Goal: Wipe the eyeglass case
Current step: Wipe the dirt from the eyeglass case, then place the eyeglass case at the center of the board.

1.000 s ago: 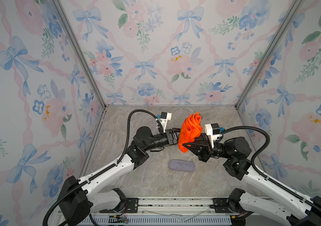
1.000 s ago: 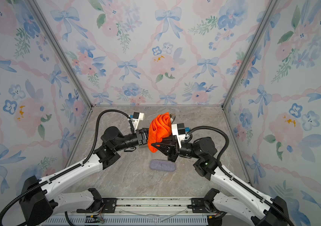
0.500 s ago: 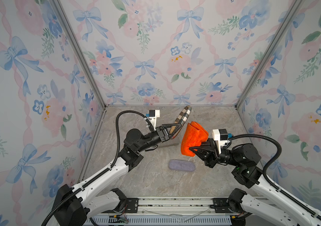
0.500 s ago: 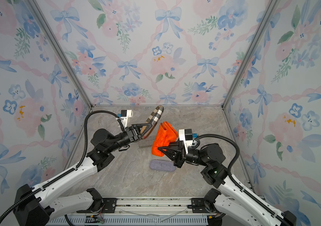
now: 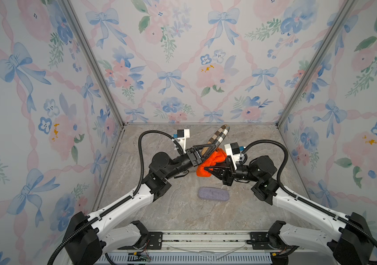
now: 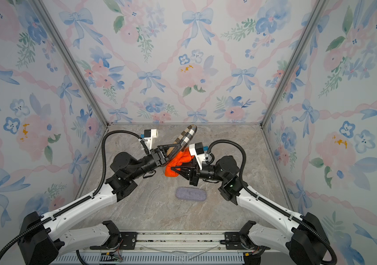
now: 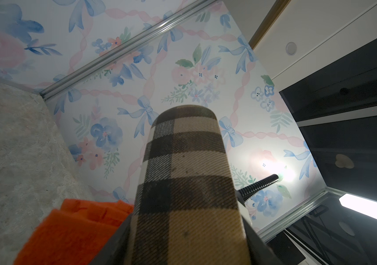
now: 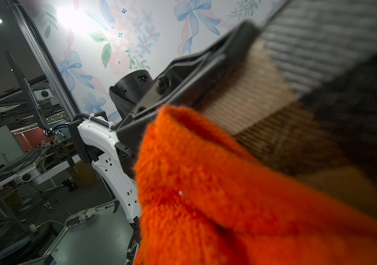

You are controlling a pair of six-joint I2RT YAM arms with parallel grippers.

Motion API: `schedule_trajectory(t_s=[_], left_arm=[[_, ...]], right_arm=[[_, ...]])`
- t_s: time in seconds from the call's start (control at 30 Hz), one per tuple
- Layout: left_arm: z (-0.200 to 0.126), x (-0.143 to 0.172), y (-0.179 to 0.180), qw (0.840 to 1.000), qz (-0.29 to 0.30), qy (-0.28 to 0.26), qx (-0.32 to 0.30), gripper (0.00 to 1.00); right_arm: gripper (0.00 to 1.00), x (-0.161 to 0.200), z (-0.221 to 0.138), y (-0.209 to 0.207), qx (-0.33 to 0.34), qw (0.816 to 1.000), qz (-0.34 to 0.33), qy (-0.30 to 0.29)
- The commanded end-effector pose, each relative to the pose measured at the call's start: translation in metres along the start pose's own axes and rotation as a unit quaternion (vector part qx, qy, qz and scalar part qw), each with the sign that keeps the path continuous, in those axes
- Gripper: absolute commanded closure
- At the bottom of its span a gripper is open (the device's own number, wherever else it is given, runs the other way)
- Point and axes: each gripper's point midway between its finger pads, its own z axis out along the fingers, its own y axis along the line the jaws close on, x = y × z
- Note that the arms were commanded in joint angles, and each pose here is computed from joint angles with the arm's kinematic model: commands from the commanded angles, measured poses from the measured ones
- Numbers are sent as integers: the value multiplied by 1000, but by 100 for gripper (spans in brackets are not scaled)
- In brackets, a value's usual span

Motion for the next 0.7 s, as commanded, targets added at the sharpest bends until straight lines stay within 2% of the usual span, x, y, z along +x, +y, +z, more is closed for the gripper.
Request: schedule_trajectory(t_s=[0.0,0.13,0.23,0.43,0.57,0.67], left_arm=[[-5,31,2,998,-24,56,9,77],[-10,38,11,997,-38,63,-1,78],[-8,43,6,997,-34,74,6,78],[-12,37,6,998,-19,56,1,77],[-7,40,39,995,39,67,-69,77],[4,48,81,982,107,88,-128,77]], right_arm=[[100,-71,-20,9,40,993,-89,-68],[100,-92,-35,2,79,988,-124,-52],[100,-104,-44,-21,113,983,-136,-53],[100,-133,-70,-79,151,980,-80,-103],[100,-120,-85,-87,197,975,-52,-88],[100,-103,-101,-90,250,966,-27,-66]])
